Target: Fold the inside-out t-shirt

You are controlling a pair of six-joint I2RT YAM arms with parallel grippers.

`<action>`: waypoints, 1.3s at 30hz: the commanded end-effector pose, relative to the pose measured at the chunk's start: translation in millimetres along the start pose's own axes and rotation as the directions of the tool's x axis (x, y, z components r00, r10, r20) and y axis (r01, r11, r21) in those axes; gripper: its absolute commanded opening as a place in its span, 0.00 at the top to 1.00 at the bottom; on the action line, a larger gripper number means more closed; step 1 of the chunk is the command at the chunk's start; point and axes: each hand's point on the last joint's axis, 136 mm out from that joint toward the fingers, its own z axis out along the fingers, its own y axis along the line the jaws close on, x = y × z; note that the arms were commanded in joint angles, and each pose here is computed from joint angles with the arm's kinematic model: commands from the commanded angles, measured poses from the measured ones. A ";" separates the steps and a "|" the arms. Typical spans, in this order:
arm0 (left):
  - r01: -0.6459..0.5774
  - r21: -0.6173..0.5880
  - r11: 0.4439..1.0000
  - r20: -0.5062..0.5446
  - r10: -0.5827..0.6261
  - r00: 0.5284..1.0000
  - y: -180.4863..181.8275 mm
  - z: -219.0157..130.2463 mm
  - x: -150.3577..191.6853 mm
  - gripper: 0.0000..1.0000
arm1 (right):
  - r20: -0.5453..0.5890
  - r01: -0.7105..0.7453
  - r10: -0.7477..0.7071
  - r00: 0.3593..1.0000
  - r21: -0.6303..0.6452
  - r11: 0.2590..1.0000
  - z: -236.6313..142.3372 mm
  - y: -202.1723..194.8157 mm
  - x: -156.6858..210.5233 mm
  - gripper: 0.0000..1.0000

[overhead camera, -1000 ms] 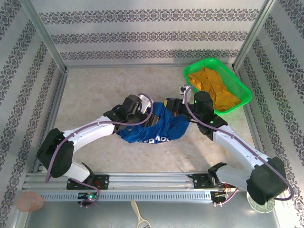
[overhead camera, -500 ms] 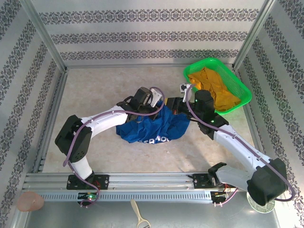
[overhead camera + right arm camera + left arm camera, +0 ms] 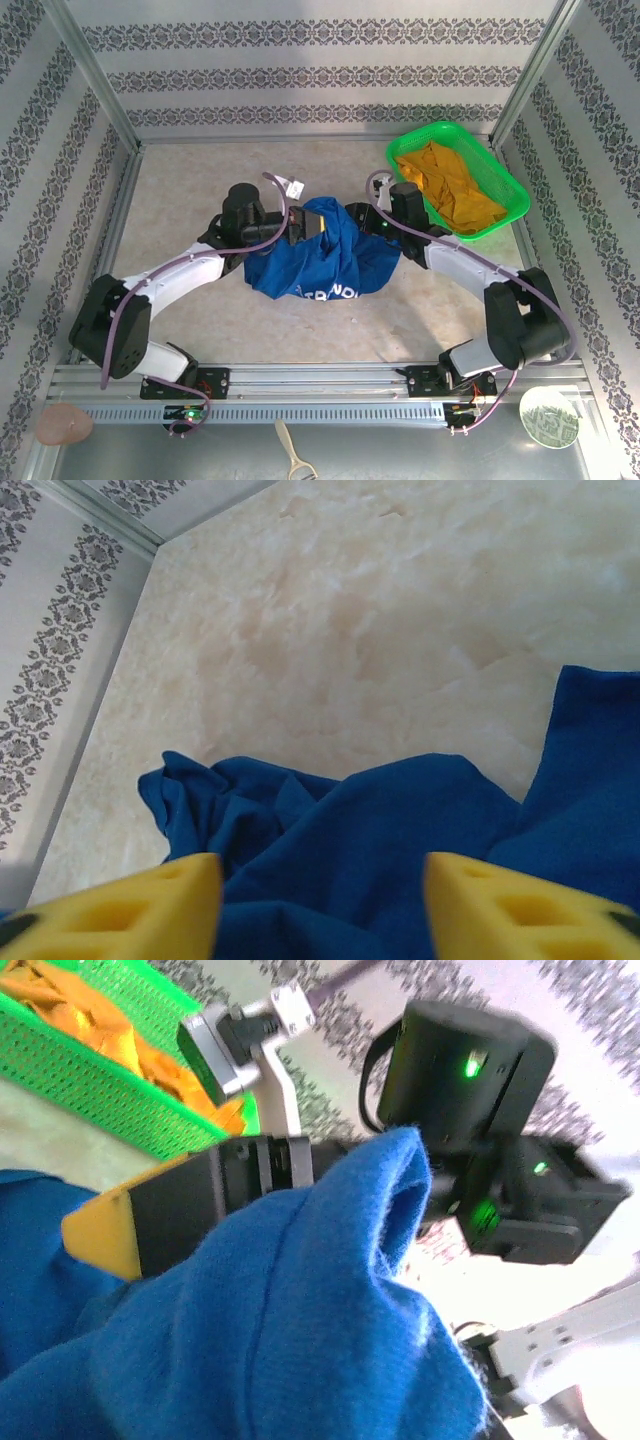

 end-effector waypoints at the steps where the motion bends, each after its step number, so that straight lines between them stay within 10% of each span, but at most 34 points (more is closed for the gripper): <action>1: 0.026 0.202 0.979 0.081 -0.043 0.996 -30.3 -8.9 -24.4 1.00 | 0.137 0.029 -0.023 0.990 -0.036 0.999 -34.4 22.3 -22.9 0.38; 10: 0.122 0.059 0.991 0.103 -0.128 0.986 7.5 -5.2 -17.1 1.00 | 0.241 0.081 -0.050 0.969 -0.120 0.989 -110.4 72.9 11.2 0.43; 20: 0.141 -0.025 0.990 0.112 -0.137 0.984 7.8 -13.8 -18.8 1.00 | 0.119 0.092 -0.081 0.990 -0.095 0.991 -50.2 88.8 46.5 0.38; 27: 0.141 0.071 0.988 0.122 -0.148 0.981 -17.8 -19.6 -28.9 1.00 | 0.090 -0.060 0.048 0.995 0.145 0.988 -8.9 -4.8 68.1 0.97; 33: 0.189 0.213 0.959 0.107 -0.215 0.971 -31.6 -17.6 -31.8 1.00 | 0.025 -0.128 0.127 0.992 0.069 0.989 2.1 -15.3 81.3 0.58; 39: 0.239 0.210 0.948 0.129 -0.269 0.954 -16.1 -19.3 -24.3 1.00 | 0.094 -0.019 0.017 0.995 0.016 1.000 -54.0 16.3 59.8 0.58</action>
